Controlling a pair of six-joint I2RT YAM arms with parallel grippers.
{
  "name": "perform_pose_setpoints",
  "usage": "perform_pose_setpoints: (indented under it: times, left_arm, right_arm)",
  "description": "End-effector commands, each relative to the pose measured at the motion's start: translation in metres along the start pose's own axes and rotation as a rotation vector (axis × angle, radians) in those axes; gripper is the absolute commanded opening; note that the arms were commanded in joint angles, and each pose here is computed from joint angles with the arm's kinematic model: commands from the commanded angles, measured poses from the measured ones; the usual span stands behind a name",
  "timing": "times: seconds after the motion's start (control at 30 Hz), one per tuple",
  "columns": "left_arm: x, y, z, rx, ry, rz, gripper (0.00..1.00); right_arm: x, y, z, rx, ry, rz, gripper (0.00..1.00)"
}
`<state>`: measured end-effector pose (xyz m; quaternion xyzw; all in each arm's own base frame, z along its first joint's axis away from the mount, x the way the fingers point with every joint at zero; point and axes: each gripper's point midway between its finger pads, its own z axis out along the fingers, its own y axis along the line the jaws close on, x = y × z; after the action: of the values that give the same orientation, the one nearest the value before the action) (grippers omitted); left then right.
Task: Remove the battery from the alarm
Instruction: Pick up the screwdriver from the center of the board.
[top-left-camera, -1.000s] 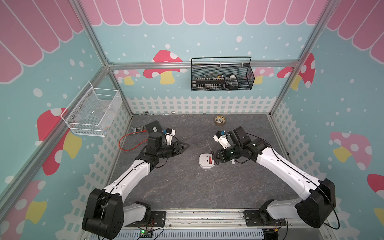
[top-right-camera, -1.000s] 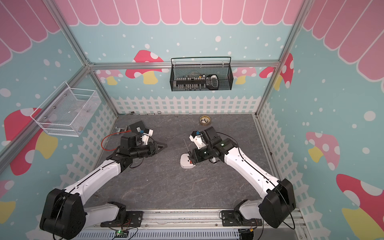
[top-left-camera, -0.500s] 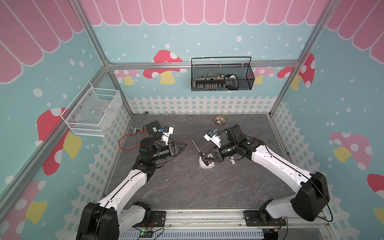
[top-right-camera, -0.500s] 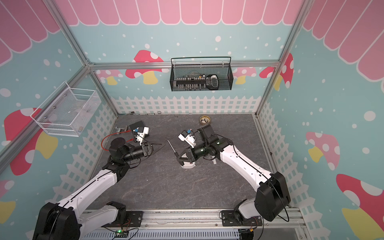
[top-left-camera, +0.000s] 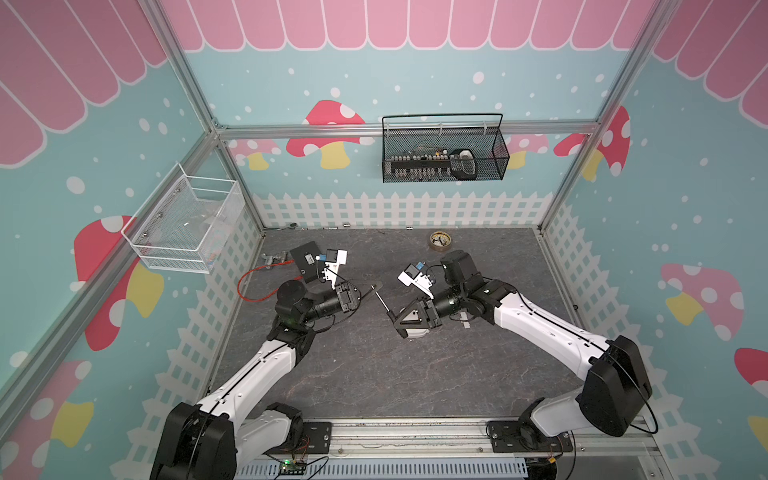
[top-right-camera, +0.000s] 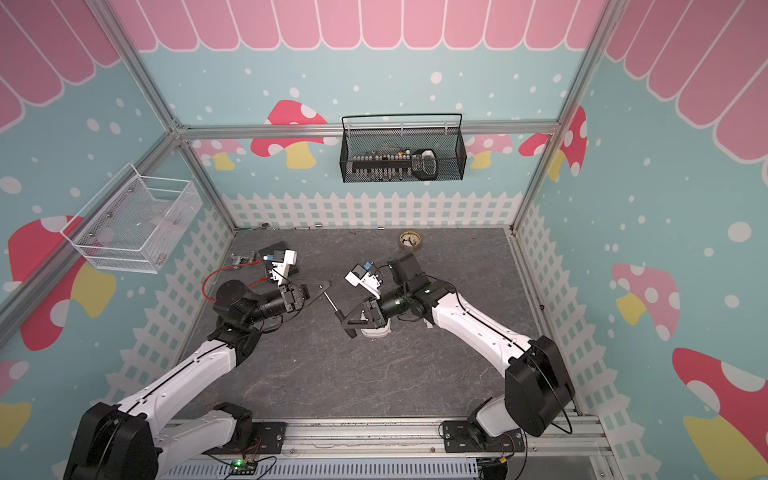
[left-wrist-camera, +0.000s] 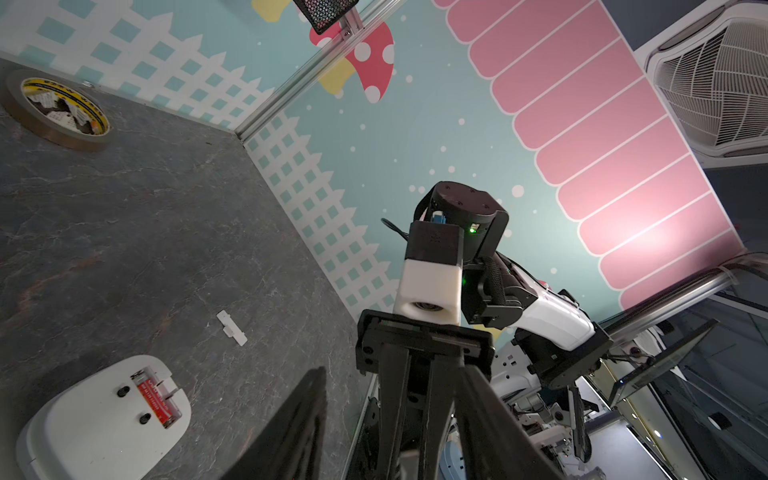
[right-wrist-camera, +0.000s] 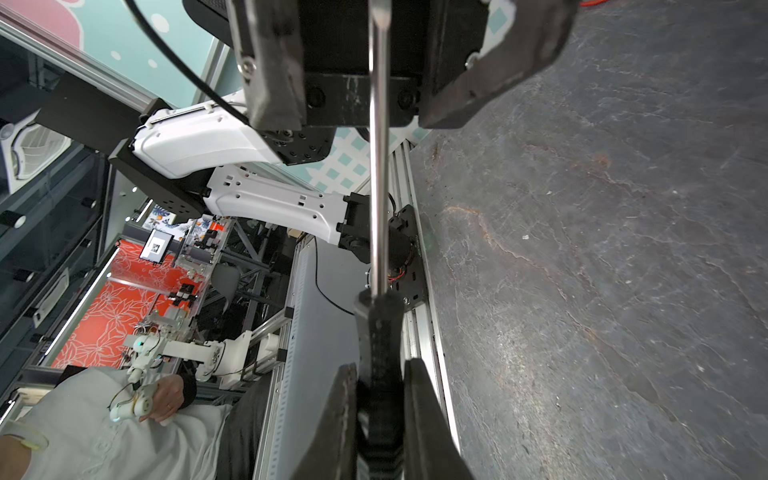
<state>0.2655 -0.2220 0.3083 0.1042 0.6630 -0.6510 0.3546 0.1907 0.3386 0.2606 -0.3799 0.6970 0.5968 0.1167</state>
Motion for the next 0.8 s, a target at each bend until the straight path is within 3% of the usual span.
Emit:
perform_pose_setpoints:
  times: [0.0,0.3,0.6,0.7,0.77]
  left_arm:
    - [0.002,-0.005,0.001,0.032,-0.003,0.022,0.51]
    - [0.003,-0.019,-0.003,0.082,-0.016,0.071,0.47]
    - [0.010,-0.026,-0.004,0.117,0.001,0.087,0.29]
    - [0.014,-0.022,-0.005,0.113,0.007,0.081,0.31]
    - [0.015,-0.016,-0.006,0.087,0.006,0.074,0.41]
  right_arm:
    - [-0.001,0.017,0.004,-0.124,-0.002,-0.027,0.00]
    - [0.007,0.028,0.005,-0.303,0.001,0.004,0.00]
    - [0.012,0.041,0.000,-0.440,-0.024,0.025,0.00]
    - [0.008,0.036,0.002,-0.448,-0.040,0.015,0.00]
    - [0.003,0.041,0.001,-0.452,-0.053,-0.015,0.00]
